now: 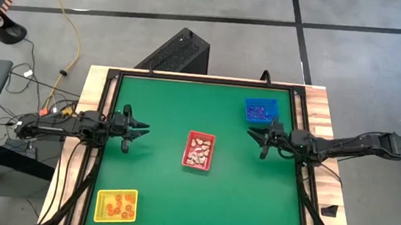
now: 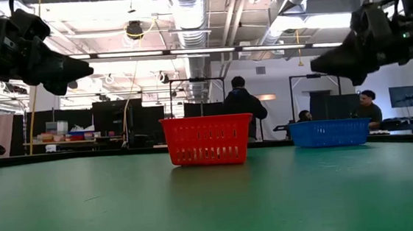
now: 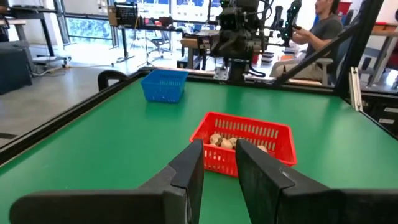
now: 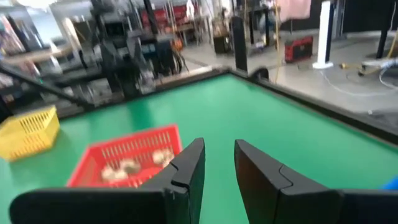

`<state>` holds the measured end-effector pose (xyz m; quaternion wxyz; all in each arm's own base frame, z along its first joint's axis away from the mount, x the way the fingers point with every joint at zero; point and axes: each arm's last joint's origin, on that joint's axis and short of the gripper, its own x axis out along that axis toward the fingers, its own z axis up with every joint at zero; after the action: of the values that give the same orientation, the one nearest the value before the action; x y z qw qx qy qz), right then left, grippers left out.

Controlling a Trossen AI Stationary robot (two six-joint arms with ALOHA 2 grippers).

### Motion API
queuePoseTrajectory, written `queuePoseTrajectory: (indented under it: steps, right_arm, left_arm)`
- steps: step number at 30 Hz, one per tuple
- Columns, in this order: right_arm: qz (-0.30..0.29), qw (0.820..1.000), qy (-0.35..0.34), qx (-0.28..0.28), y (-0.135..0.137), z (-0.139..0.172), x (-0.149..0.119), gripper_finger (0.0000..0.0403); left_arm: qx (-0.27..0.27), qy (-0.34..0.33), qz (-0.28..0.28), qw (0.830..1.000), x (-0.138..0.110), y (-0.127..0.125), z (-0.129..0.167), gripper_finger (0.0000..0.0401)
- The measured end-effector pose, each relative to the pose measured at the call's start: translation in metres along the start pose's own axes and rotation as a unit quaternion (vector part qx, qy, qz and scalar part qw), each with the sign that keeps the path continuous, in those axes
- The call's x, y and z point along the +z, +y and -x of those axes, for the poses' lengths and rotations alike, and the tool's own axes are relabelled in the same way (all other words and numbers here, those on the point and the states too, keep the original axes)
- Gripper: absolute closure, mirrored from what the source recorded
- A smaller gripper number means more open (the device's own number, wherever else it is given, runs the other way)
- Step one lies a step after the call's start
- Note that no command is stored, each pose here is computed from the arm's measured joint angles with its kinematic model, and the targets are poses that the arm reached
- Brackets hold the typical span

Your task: Sort Halloween decoration

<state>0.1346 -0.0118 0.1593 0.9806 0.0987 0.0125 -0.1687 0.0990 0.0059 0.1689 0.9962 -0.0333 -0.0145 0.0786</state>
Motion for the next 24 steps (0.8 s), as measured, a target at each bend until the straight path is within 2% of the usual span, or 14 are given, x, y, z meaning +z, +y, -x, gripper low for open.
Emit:
queuePoseTrajectory:
  steps: [13, 24]
  right_arm:
    - [0.048, 0.988, 0.146, -0.031, -0.008, 0.005, -0.029, 0.0284]
    - [0.063, 0.979, 0.192, -0.041, -0.011, 0.008, -0.037, 0.0284]
  left_arm:
    - [0.001, 0.0, 0.0, 1.0, 0.0, 0.0, 0.0, 0.0319]
    - [0.001, 0.001, 0.0, 1.0, -0.001, 0.0, 0.0, 0.0319]
